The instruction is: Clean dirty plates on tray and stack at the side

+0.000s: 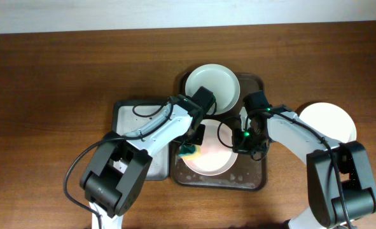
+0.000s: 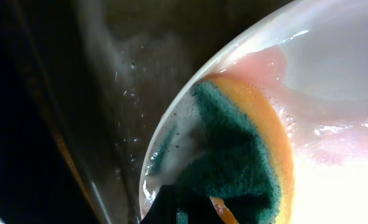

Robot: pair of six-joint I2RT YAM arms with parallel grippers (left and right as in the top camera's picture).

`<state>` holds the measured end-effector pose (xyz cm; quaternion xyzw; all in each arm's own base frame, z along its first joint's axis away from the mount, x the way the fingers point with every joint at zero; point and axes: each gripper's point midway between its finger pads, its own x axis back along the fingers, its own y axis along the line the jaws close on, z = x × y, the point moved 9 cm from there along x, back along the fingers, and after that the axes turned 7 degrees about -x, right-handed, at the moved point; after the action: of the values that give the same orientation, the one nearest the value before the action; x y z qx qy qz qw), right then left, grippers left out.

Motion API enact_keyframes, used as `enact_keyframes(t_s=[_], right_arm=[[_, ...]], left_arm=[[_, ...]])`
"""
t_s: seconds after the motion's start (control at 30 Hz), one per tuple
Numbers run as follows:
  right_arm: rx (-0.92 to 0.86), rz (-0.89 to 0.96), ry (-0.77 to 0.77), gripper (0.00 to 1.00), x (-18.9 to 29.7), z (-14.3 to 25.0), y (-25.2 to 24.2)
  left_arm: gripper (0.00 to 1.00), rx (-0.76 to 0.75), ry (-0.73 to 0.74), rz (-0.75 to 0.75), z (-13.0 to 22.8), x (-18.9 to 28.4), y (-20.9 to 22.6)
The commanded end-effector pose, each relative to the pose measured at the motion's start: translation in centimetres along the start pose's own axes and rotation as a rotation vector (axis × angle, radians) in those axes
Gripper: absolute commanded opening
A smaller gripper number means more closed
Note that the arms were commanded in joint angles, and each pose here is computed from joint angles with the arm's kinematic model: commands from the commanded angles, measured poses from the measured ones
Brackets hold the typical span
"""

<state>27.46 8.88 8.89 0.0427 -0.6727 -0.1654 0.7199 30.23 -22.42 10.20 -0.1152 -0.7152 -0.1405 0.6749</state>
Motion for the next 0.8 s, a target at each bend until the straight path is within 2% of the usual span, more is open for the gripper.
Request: enact_keyframes(t_s=[0.0,0.1,0.13,0.2,0.27,0.37,0.43,0.53,0.67,0.77], right_arm=[[-0.03,0.148,0.018,0.04,-0.9,0.5,-2.1],[-0.025,0.14,-0.001,0.04,-0.2,0.5,-1.9],[-0.018,0.132,-0.03,0.04,0.7,0.6,-1.6],[-0.005,0.136,-0.091,0.04,2.5,0.8,-1.4],[0.01,0.162,-0.18,0.04,5.0,1.3,-1.3],[0.025,0.212,-0.279,0.04,7.5,2.4,-1.0],[0.024,0.304,-0.409,0.04,9.7,3.9,-0.4],[0.16,0.388,-0.607,0.04,12.3,6.2,1.9],[0.33,0.593,-0.832,0.04,13.5,8.6,4.4],[0.45,0.691,-0.99,0.04,14.0,10.5,6.6]], left_arm=[[0.0,0.066,-0.028,-0.123,0.1,0.7,2.7],[0.0,0.082,-0.104,0.043,0.3,4.9,2.4],[0.0,0.071,-0.159,0.116,0.7,7.7,2.9],[0.0,0.067,-0.223,0.127,2.1,11.4,5.1],[0.0,0.138,-0.221,0.039,4.2,13.6,8.5],[0.0,0.194,-0.188,0.004,5.4,12.6,11.6],[0.0,0.219,-0.153,0.081,6.2,9.9,13.7],[0.02,0.242,-0.168,0.202,7.4,5.7,15.2],[0.13,0.304,-0.17,0.23,8.5,3.9,16.9],[0.31,0.282,-0.181,0.224,8.5,3.9,17.2]])
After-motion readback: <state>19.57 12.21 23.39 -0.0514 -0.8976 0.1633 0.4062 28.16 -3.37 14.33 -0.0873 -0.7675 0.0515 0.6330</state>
